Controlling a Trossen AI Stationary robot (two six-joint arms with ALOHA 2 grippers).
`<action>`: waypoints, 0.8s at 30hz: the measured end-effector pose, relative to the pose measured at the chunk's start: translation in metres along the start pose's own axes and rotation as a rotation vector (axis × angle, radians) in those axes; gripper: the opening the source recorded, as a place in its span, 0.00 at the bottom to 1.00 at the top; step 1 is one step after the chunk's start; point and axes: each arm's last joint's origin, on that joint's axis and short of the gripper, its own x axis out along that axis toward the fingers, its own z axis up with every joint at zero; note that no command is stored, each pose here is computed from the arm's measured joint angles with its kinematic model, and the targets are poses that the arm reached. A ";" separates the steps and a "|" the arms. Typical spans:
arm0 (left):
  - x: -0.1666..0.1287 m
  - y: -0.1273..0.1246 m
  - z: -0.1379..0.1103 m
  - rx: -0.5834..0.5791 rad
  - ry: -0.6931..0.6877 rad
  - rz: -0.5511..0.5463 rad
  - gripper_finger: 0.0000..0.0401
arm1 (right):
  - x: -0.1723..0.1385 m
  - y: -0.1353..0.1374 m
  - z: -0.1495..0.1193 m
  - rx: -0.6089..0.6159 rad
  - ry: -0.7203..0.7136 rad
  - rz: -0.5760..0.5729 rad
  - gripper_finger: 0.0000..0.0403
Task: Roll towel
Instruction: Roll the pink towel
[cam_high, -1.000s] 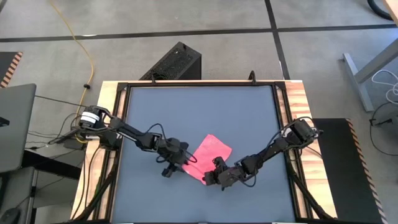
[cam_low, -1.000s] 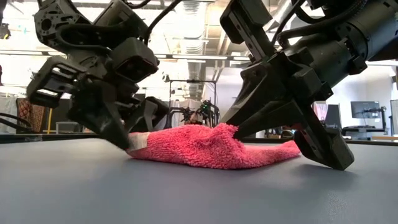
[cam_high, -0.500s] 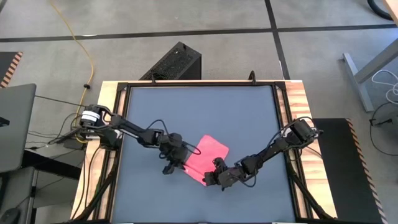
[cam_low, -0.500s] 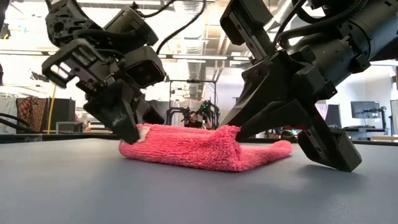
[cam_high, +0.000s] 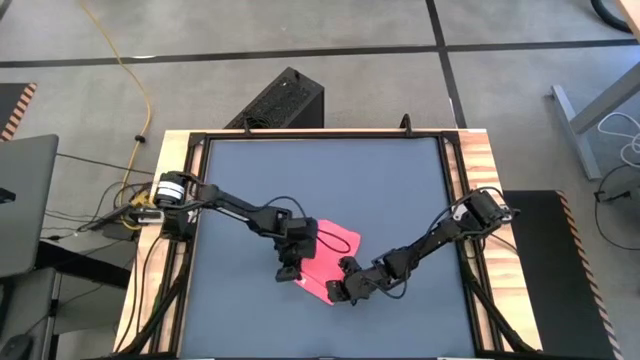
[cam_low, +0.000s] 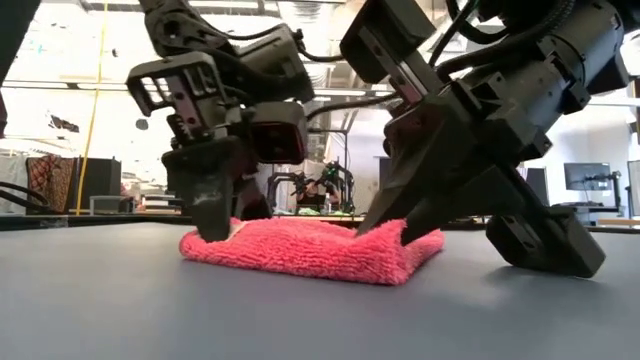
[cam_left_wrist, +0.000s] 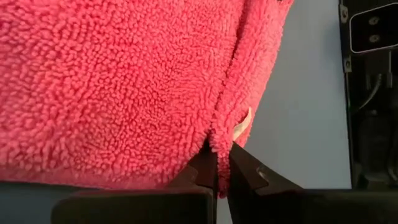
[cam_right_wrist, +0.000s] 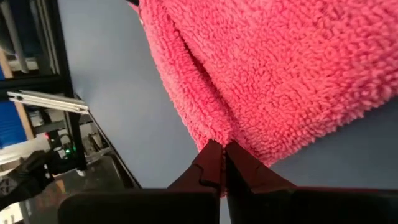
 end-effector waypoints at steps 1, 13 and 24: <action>0.001 0.001 0.002 0.001 0.013 -0.002 0.00 | 0.000 0.000 0.000 -0.004 -0.001 -0.004 0.07; -0.006 0.007 0.004 -0.022 0.037 0.020 0.00 | -0.002 0.002 0.004 -0.021 -0.008 -0.001 0.20; -0.007 0.007 0.004 -0.043 0.042 0.014 0.00 | -0.029 0.010 0.012 -0.084 -0.029 -0.067 0.25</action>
